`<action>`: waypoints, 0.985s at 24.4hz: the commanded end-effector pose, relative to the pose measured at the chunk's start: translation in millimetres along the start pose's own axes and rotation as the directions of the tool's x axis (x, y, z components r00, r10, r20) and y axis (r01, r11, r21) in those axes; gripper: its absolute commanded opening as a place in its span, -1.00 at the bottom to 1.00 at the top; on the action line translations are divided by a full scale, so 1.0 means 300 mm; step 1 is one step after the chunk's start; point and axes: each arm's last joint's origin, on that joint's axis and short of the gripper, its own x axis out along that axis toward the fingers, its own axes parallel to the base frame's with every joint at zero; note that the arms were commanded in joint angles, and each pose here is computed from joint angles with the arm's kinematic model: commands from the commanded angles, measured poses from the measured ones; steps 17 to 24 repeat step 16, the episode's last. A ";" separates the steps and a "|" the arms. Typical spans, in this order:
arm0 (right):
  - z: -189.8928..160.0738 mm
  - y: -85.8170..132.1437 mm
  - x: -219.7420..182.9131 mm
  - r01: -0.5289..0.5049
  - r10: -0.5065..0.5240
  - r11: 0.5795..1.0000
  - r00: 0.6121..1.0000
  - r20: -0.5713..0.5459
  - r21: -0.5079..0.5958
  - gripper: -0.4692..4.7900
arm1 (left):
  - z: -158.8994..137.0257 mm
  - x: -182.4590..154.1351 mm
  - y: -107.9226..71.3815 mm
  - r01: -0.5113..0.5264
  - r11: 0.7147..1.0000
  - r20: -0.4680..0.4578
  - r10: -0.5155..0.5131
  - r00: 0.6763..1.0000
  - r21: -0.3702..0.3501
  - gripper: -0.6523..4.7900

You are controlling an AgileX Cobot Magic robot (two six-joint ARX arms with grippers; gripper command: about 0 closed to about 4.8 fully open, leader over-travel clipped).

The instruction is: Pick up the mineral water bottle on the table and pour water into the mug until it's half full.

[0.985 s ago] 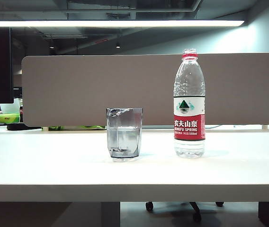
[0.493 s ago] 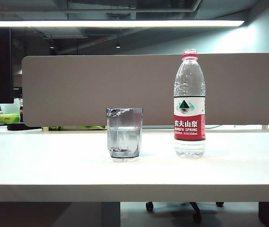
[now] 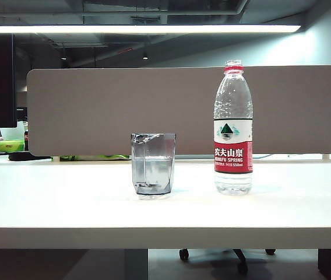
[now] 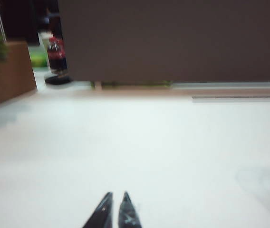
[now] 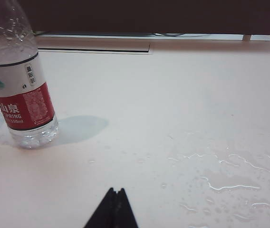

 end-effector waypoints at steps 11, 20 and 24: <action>0.001 0.000 0.001 0.000 0.000 1.000 1.000 0.010 0.000 -0.85 | -0.047 -0.005 0.001 -0.020 1.000 -0.159 0.019 0.987 -0.009 -0.68; 0.001 0.000 0.001 0.000 0.000 1.000 1.000 0.010 0.000 -0.85 | -0.047 -0.005 0.001 -0.020 1.000 -0.159 0.019 0.987 -0.009 -0.68; 0.001 0.000 0.001 0.000 0.000 1.000 1.000 0.010 0.000 -0.85 | -0.047 -0.005 0.001 -0.020 1.000 -0.159 0.019 0.987 -0.009 -0.68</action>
